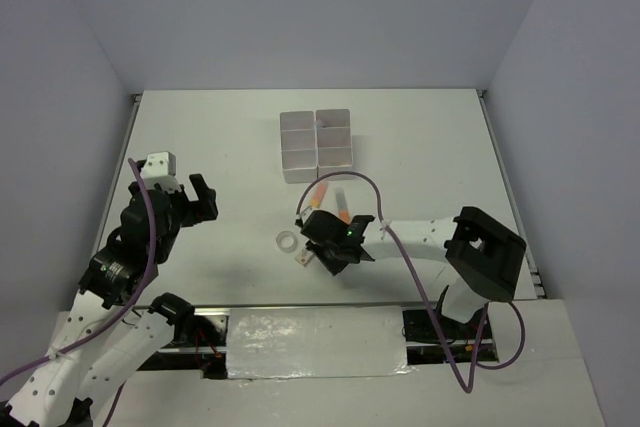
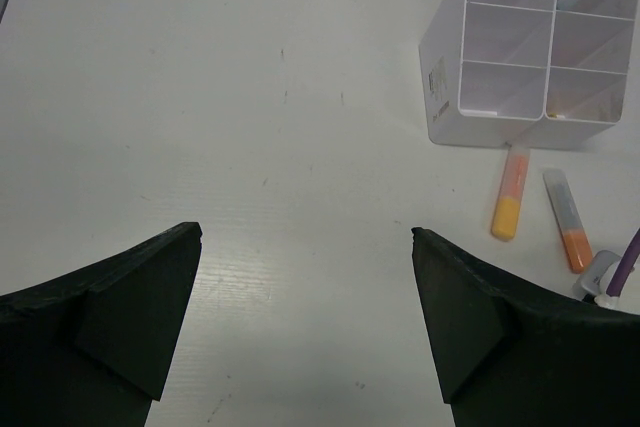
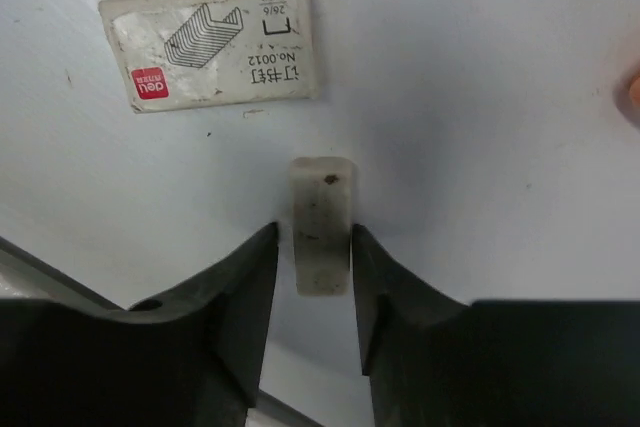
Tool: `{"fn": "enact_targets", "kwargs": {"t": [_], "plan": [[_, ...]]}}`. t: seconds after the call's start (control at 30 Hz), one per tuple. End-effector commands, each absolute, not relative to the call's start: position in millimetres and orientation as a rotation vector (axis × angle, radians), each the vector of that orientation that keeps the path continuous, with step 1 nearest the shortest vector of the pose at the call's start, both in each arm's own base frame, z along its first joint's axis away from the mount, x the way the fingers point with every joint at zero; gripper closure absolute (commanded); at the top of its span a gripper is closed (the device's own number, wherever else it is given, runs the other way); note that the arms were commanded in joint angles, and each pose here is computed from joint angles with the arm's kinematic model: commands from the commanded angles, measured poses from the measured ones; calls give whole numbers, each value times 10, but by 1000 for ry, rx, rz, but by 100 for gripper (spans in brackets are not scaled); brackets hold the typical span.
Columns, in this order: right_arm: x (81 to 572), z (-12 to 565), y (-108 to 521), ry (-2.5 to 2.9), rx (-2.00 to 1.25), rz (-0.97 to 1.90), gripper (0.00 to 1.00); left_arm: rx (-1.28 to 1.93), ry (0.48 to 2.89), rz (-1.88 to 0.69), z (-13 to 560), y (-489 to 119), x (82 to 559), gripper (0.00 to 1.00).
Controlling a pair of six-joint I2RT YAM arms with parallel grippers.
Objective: Sort the stationery into containers
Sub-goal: Pick up the stationery from the center of the board.
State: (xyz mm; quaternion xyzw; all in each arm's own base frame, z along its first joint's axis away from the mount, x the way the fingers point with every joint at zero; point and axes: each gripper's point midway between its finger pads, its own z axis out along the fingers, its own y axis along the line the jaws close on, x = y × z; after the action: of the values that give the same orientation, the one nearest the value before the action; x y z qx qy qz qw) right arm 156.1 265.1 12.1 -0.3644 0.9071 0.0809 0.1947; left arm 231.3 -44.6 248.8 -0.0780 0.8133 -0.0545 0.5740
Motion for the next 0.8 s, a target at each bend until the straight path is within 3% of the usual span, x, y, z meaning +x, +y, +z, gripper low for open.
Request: {"fn": "enact_targets", "kwargs": {"t": [0.0, 0.07, 0.17, 0.3, 0.4, 0.47, 0.67, 0.77], "plan": [[1536, 54, 2680, 2583, -1009, 204, 77, -182, 1871, -142, 2605, -451, 2337, 1], [1553, 123, 2715, 2566, -997, 218, 100, -180, 1871, -144, 2608, -459, 2338, 1], [1701, 367, 2710, 2507, -952, 161, 100, -177, 1872, -145, 2607, -461, 2342, 1], [2104, 1172, 2838, 2251, -936, 165, 100, -174, 1873, -146, 2603, -469, 2346, 1], [2419, 1537, 2959, 2058, -1096, 198, 100, -179, 1871, -142, 2605, -459, 2347, 1], [2581, 1651, 3049, 1921, -1240, 223, 100, -184, 1871, -138, 2599, -451, 2349, 1], [3742, 1783, 2723, 1840, -1164, -127, 100, -151, 1890, -165, 2558, -530, 2373, 1], [4090, 1816, 2660, 1786, -1210, -182, 100, -141, 1901, -170, 2543, -557, 2386, 1]]}}
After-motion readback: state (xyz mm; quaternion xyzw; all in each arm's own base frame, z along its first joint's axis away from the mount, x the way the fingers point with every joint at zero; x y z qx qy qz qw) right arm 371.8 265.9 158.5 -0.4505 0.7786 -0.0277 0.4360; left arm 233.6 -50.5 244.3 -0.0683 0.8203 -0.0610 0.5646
